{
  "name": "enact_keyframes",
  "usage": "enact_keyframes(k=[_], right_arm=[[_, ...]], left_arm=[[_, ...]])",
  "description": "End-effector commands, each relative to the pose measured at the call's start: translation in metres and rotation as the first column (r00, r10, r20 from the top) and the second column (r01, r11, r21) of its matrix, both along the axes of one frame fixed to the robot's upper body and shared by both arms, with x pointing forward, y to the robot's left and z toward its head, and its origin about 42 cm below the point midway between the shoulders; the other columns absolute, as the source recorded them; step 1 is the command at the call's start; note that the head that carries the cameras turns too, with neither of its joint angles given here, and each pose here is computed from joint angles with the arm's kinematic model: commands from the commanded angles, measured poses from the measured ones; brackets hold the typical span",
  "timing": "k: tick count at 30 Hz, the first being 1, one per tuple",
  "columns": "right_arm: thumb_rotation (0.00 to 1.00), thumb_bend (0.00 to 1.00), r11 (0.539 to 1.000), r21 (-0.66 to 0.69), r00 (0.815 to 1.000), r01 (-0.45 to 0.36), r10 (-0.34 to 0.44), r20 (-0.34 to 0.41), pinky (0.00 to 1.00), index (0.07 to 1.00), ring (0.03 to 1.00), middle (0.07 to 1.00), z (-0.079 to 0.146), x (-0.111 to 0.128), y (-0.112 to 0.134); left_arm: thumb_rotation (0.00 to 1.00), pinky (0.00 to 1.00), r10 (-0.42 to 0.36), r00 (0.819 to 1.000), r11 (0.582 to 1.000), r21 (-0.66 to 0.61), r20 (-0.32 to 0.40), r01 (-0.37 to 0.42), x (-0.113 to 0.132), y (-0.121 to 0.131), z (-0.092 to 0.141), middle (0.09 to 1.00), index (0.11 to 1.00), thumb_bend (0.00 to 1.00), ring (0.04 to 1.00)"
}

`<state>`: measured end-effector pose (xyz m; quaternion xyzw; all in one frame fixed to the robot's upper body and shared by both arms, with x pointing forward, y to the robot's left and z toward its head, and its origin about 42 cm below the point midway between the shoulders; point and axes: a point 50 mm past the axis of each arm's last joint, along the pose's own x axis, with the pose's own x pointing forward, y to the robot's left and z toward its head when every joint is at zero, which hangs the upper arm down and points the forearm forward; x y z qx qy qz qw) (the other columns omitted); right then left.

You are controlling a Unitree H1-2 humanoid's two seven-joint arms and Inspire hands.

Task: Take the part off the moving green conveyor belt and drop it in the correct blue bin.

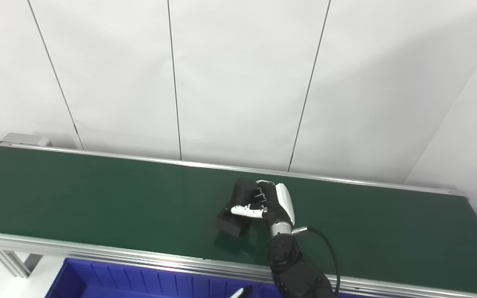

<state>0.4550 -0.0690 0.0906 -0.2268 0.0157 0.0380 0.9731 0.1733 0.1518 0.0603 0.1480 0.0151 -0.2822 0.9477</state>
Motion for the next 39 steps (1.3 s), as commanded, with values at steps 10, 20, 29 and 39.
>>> enact_keyframes(k=[10,20,29,39], right_arm=[[0.0,0.52,0.991,0.132,0.975,-0.014,-0.016,0.222,0.49,0.474,0.467,0.518,0.049,-0.015,-0.038],[0.0,0.52,0.989,0.146,0.964,-0.011,-0.029,0.266,0.48,0.484,0.465,0.503,0.073,-0.074,-0.094],[0.0,0.52,0.993,0.108,0.968,-0.043,0.014,0.251,0.43,0.505,0.449,0.487,0.067,-0.132,-0.14],[0.0,0.51,0.982,-0.1,0.981,-0.157,0.167,0.095,0.41,0.523,0.424,0.494,0.074,-0.189,-0.188]], left_arm=[[0.41,1.0,0.057,0.998,0.993,-0.104,0.023,-0.054,0.01,0.018,0.014,1.0,1.0,0.95,1.0],[0.38,0.98,0.075,0.997,0.994,-0.078,0.026,-0.072,0.014,0.027,0.033,1.0,1.0,0.91,1.0],[0.36,0.96,0.09,0.995,0.995,-0.057,0.037,-0.088,0.015,0.017,0.047,1.0,0.992,0.91,0.993],[0.34,0.95,0.099,0.995,0.994,-0.044,0.028,-0.097,0.011,0.016,0.056,1.0,0.999,0.9,1.0]])
